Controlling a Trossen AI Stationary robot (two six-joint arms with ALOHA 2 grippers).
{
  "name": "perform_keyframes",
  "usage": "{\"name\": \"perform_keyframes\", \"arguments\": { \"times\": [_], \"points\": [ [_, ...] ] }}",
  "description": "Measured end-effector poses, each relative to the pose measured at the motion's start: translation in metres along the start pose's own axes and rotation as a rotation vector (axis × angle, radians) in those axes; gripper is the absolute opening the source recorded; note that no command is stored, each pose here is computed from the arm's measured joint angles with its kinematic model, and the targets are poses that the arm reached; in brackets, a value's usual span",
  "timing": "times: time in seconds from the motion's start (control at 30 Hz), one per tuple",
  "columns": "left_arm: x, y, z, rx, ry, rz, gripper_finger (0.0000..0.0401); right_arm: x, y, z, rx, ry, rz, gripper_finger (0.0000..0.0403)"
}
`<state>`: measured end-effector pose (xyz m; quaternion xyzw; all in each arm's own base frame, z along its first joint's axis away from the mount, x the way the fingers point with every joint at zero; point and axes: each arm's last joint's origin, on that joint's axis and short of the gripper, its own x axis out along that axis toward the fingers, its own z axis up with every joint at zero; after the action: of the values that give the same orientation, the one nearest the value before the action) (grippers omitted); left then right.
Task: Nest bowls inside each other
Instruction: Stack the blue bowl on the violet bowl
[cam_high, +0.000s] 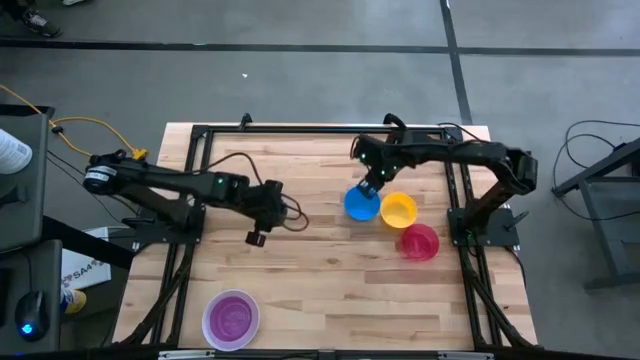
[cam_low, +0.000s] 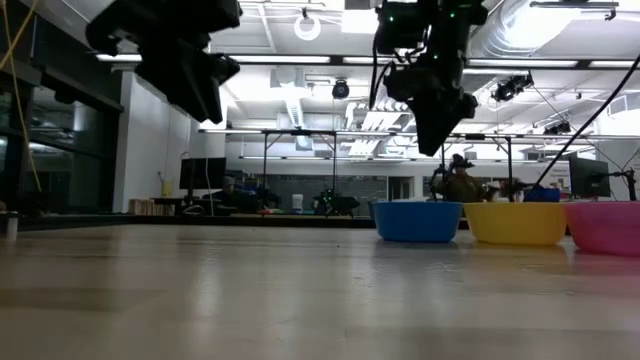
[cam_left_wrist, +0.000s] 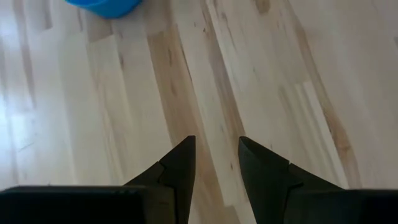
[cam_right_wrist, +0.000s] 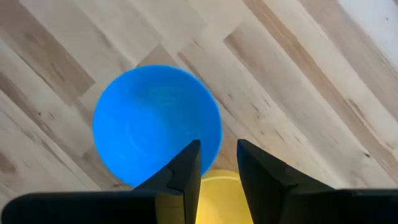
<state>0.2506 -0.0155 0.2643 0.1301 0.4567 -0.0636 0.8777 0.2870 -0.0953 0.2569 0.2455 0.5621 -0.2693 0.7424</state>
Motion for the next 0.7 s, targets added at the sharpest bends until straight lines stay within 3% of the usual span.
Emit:
{"name": "perform_keyframes", "arguments": {
  "times": [0.3,0.7],
  "points": [
    [0.013,0.018,-0.015,-0.027,-0.011,-0.004,0.012,0.024,-0.022,-0.004,0.056,0.048,0.03,0.0097],
    [0.014,0.02,-0.011,0.021,-0.08,-0.008,0.012,0.055,-0.024,-0.022,0.079,0.073,0.056,0.0097]
  ]
}}
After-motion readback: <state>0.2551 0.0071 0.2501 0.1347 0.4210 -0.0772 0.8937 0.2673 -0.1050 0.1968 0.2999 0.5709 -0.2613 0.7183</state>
